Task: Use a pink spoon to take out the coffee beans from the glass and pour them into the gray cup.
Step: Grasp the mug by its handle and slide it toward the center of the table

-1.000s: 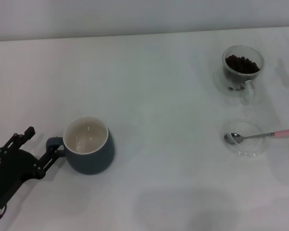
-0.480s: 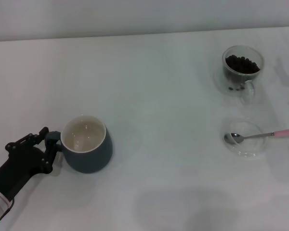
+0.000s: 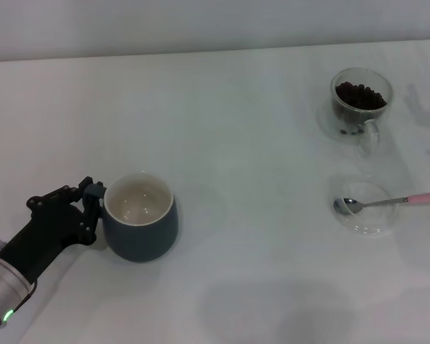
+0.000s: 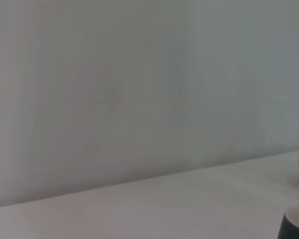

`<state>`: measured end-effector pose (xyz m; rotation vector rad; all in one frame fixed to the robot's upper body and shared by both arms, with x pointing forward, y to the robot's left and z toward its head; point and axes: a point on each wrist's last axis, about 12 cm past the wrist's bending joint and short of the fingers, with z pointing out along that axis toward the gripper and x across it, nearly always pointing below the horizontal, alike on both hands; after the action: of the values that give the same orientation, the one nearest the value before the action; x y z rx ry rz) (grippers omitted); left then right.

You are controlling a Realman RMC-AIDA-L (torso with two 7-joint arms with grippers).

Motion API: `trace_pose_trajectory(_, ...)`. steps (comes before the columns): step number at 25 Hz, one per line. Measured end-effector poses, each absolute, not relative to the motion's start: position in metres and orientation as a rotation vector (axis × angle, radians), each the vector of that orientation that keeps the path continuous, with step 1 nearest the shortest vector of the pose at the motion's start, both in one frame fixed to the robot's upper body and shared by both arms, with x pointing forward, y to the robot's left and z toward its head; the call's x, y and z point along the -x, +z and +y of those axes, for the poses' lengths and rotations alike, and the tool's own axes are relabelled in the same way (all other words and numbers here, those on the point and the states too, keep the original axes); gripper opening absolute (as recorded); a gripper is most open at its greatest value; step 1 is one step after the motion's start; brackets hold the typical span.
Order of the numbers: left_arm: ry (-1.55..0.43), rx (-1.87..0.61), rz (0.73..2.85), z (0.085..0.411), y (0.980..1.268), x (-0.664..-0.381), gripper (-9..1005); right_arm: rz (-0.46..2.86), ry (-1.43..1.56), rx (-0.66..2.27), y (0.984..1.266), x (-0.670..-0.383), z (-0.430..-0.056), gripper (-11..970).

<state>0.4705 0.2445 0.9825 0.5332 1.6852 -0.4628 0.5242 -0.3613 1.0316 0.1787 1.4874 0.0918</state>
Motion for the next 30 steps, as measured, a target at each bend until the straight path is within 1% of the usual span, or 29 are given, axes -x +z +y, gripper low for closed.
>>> trace_pose_trajectory(12,-0.492,-0.621,1.686,0.230,0.984,-0.480,125,1.486,0.095,-0.174,1.032,-0.525,-0.360,874)
trace_pose_trajectory(13,-0.512,-0.661,1.677,0.223,0.985,-0.482,125,1.485,0.092,-0.173,1.033,-0.526,-0.361,874)
trace_pose_trajectory(15,-0.524,-0.682,1.670,0.219,0.986,-0.484,124,1.483,0.089,-0.170,1.033,-0.526,-0.362,874)
trace_pose_trajectory(30,-0.550,-0.792,1.658,0.194,0.992,-0.500,124,1.476,0.079,-0.159,1.036,-0.527,-0.365,874)
